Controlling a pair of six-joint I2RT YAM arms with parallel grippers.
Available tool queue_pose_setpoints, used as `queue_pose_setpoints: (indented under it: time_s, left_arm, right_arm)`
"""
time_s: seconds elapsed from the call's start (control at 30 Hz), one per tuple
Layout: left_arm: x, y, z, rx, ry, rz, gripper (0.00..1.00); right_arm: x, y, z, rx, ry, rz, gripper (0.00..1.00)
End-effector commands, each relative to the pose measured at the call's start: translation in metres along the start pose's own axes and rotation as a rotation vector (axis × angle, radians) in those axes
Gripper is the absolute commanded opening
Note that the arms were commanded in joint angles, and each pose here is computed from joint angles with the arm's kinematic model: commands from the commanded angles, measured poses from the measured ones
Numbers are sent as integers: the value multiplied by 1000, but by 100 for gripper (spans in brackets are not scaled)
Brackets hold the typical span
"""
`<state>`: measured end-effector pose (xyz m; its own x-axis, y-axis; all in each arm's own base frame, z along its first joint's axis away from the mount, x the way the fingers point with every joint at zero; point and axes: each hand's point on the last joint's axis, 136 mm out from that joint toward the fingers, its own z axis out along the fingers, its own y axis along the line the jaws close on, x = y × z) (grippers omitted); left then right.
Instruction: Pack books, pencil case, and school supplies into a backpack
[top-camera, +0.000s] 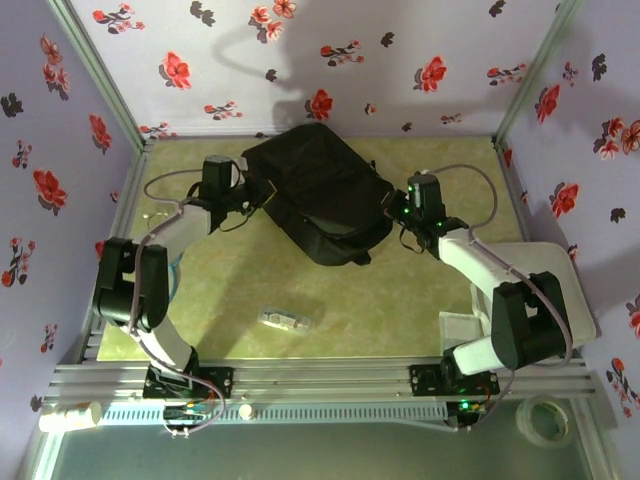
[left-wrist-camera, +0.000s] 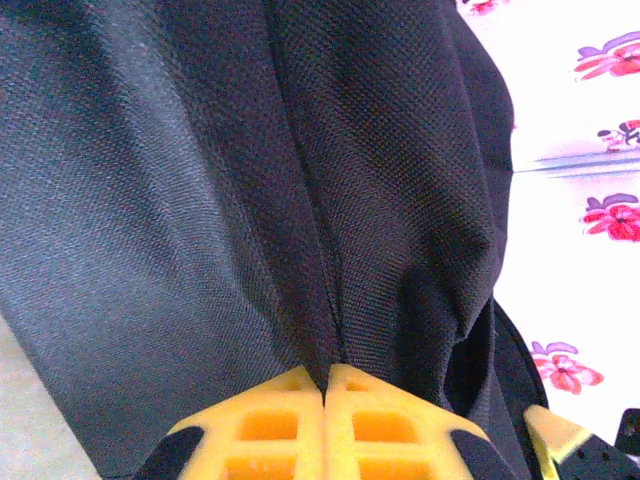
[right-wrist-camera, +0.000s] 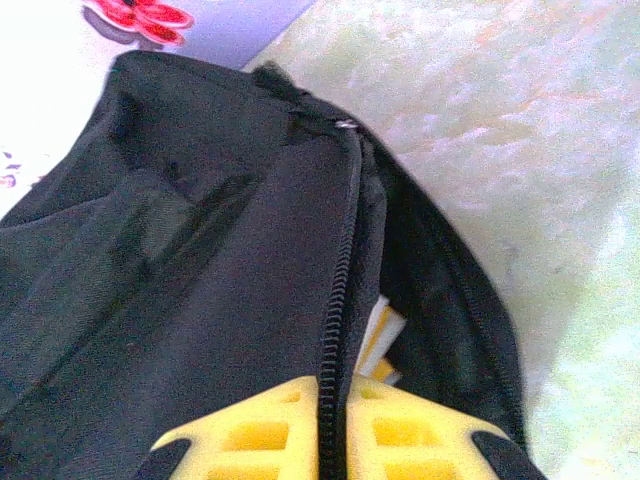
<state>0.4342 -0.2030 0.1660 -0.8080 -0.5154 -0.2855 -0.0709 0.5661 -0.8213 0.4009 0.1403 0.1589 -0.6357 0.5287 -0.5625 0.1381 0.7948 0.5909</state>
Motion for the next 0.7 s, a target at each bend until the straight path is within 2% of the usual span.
queue_pose_setpoints:
  time_s: [0.0,0.13,0.23,0.27,0.37,0.47,0.67]
  left_arm:
    - [-4,-31,-24,63,-30,87,0]
    - [7,-41,-30,58,-2,110,0]
    - [9,-46,-33,65,-4,106,0]
    - [9,-48,-33,68,-4,107,0]
    - [12,-55,-35,81,-1,113,0]
    - [16,-62,-35,91,7,121,0]
    - [27,-67,-32,88,26,108,0]
  right_arm:
    - [-17,-17,-4,115,-24,-102,15]
    - [-17,-9,-12,117,26,-126,36]
    - [-23,-14,-34,169,2,-129,54]
    - [-23,-12,-40,170,1,-136,56]
    - [-20,9,-59,110,17,-182,60]
    - [0,48,-69,15,78,-264,60]
    - [65,130,-72,-156,216,-418,51]
